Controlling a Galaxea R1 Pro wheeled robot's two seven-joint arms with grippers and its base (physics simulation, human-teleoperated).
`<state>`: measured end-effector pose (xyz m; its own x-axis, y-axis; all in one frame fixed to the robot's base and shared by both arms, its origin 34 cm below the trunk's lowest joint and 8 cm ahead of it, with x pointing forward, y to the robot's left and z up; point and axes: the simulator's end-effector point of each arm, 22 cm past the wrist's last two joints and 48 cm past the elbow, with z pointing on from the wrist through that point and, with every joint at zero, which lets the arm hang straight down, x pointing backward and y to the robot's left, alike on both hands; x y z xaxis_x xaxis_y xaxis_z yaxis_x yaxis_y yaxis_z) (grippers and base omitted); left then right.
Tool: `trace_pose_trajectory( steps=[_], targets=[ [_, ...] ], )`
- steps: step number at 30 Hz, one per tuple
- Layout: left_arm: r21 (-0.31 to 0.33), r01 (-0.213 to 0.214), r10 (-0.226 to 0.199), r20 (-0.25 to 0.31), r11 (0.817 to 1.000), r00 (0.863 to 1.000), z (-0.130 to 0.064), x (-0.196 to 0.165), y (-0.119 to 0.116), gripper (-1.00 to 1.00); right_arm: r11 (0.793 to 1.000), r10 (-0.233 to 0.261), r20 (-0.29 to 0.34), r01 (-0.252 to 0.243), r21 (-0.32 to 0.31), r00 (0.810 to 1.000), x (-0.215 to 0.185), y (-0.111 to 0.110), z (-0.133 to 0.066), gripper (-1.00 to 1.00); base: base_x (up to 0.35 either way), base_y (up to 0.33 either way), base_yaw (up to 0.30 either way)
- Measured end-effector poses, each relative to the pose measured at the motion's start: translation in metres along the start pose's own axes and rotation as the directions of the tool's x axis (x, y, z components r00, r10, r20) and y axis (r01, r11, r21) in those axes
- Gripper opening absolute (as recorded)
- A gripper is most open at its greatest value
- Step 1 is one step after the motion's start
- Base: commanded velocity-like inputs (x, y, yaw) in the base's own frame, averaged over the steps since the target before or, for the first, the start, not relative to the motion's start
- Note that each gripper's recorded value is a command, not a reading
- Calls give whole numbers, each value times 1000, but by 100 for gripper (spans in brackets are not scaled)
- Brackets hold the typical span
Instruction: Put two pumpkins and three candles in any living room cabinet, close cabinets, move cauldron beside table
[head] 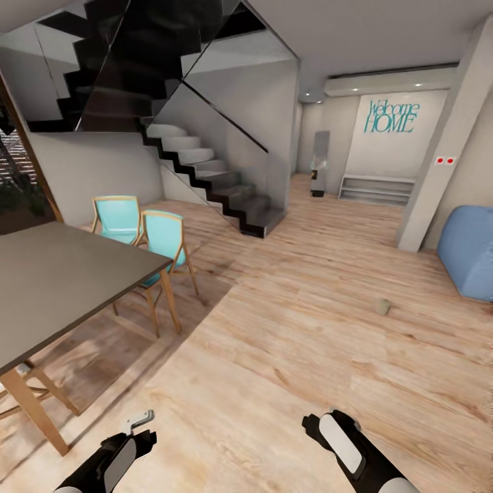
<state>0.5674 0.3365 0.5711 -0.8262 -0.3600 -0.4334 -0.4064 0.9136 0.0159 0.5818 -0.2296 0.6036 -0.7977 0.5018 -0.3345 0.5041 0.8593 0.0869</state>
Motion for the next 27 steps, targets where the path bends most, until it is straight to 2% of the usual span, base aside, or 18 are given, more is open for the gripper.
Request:
trace_pose_trajectory(
  steps=[14,19,27],
  targets=[
    [-4,-3,3,-11,1000,1000,3,5,1,100,1000,0,-19,0,17,1000,9,-7,7,100,330,-13,-240],
    [-5,-3,3,-16,1000,1000,4,7,2,100,1000,19,2,-19,25,1000,6,-9,9,100,330,-89,-52],
    [-13,-7,7,-28,1000,1000,6,13,5,100,999,22,0,-22,41,1000,10,-16,13,100,330,-106,-2]
  ],
)
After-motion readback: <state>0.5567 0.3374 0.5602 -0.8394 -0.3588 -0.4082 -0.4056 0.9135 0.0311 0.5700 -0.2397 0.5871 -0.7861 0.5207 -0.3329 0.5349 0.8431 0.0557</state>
